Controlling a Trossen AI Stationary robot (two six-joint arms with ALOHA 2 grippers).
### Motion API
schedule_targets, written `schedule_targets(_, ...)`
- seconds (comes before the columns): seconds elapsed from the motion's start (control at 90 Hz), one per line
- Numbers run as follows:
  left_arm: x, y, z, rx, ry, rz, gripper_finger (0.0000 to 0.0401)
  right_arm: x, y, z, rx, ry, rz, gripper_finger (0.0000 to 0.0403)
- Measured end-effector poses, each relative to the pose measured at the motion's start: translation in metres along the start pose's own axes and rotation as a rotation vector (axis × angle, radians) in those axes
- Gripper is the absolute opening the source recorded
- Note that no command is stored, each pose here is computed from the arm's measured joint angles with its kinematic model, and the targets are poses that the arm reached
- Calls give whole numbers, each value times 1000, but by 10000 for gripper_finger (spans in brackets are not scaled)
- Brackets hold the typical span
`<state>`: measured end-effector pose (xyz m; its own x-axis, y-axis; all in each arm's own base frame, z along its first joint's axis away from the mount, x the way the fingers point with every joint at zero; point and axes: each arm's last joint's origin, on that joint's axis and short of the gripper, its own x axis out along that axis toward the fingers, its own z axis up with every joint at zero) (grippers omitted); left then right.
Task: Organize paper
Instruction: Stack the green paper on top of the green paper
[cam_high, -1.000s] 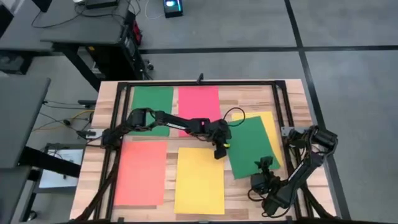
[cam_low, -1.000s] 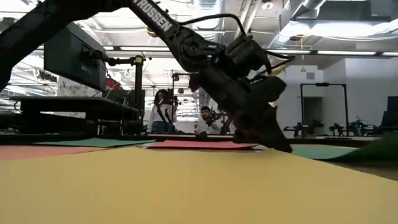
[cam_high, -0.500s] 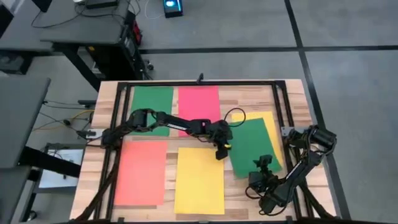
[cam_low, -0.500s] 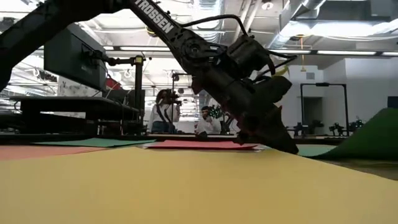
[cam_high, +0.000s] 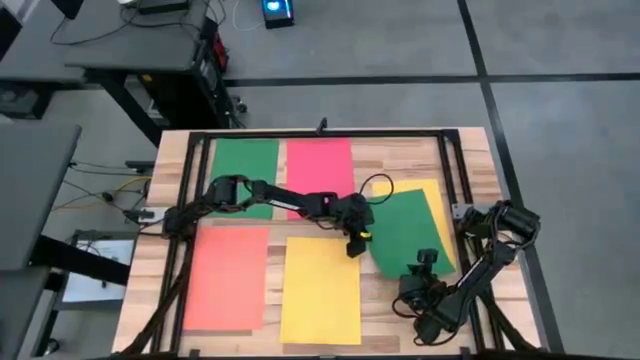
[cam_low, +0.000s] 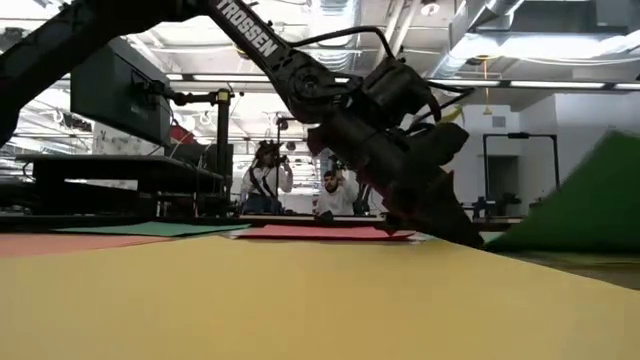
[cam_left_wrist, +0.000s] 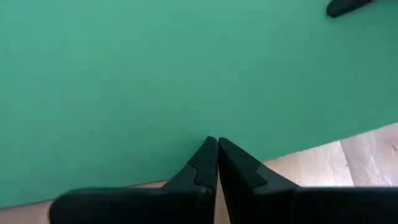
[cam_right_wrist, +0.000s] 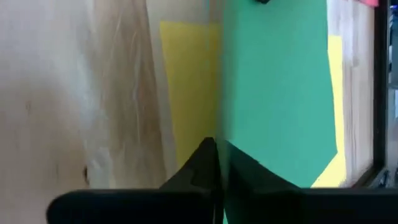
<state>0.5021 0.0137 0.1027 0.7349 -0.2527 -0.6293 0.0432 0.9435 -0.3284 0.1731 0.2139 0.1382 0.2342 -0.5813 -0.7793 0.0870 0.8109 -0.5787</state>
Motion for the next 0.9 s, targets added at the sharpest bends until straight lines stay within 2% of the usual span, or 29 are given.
schedule_targets(0.222,-6,-7,16,77,-42,-17,18,-21,-10,8,20,50,-53,0)
schedule_targets(0.389,-29,-22,56,182,-100,-29,62,-37,-20,14,27,72,-100,0)
schedule_targets(0.589,-81,-43,95,310,-80,64,105,-49,-26,20,29,71,-120,0)
schedule_targets(0.744,-146,-69,121,419,-118,161,117,-52,-38,25,51,27,-116,0)
schedule_targets(0.9,-199,-103,122,516,-111,239,117,-57,-61,36,138,-76,-129,0)
